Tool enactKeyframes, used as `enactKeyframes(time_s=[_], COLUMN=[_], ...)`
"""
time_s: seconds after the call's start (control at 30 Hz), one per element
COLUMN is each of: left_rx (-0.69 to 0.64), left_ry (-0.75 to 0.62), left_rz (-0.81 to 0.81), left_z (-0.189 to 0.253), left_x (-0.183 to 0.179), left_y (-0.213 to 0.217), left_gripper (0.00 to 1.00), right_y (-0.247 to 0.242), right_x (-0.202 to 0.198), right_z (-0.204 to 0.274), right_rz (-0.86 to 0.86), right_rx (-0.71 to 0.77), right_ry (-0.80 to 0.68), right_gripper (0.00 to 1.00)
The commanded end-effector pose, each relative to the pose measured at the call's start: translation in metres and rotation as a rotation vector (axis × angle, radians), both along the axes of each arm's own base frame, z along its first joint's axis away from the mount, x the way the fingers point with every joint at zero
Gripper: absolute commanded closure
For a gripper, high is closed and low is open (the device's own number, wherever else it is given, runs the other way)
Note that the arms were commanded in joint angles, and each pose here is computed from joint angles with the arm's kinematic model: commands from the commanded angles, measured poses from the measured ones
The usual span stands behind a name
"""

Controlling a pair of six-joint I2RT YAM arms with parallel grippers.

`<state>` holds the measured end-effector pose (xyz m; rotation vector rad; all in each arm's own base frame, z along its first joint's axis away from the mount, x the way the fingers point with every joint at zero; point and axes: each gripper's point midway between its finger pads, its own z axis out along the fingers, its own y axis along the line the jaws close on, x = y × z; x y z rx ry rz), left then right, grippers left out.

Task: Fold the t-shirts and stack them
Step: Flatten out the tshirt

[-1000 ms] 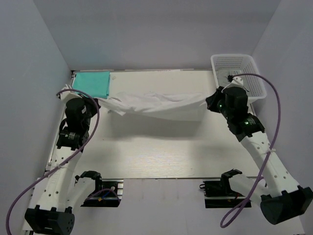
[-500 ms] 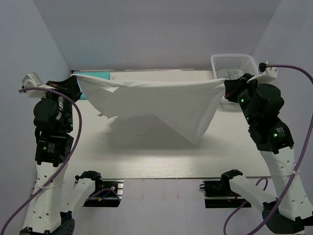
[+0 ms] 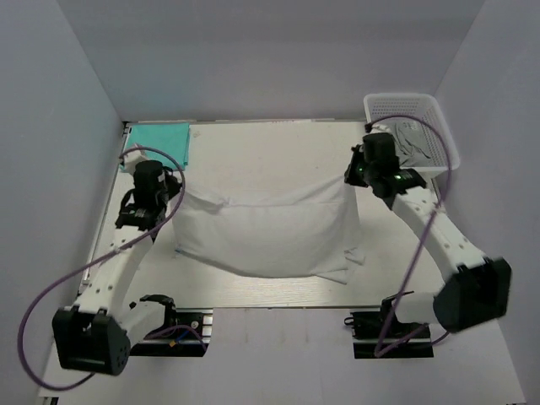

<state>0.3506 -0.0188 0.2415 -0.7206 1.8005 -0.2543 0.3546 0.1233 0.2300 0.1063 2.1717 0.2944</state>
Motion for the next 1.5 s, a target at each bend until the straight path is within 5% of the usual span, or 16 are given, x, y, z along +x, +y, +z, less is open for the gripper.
enactKeyframes(time_s=[0.0,0.27,0.5,0.53,0.6,1.47], left_rx=[-0.027,0.005,0.021,0.021,0.016,0.033], left_ry=[0.163,0.408,0.446,0.446,0.447,0.429], left_rz=[-0.011,0.006,-0.013,-0.013,-0.021,-0.009], left_z=[-0.073,-0.161,-0.174,-0.174,-0.174,-0.167], left_x=[-0.004,-0.008,-0.006,-0.006,-0.007,-0.017], left_y=[-0.006,-0.004,-0.006,-0.006,-0.007,-0.002], left_gripper=[1.0,1.0,1.0,1.0,1.0,1.0], right_y=[0.02,0.039,0.038,0.034,0.035,0.019], right_x=[0.009,0.026,0.028,0.022,0.016,-0.044], right_z=[-0.064,-0.152,-0.145,-0.145,-0.135,-0.204], right_rz=[0.077,0.155,0.153,0.149,0.158,0.156], right_rx=[0.001,-0.046,-0.053,-0.052,-0.04,-0.061], right_ry=[0.147,0.384,0.375,0.38,0.354,0.57], right_gripper=[1.0,1.0,0.63,0.51,0.45,0.4])
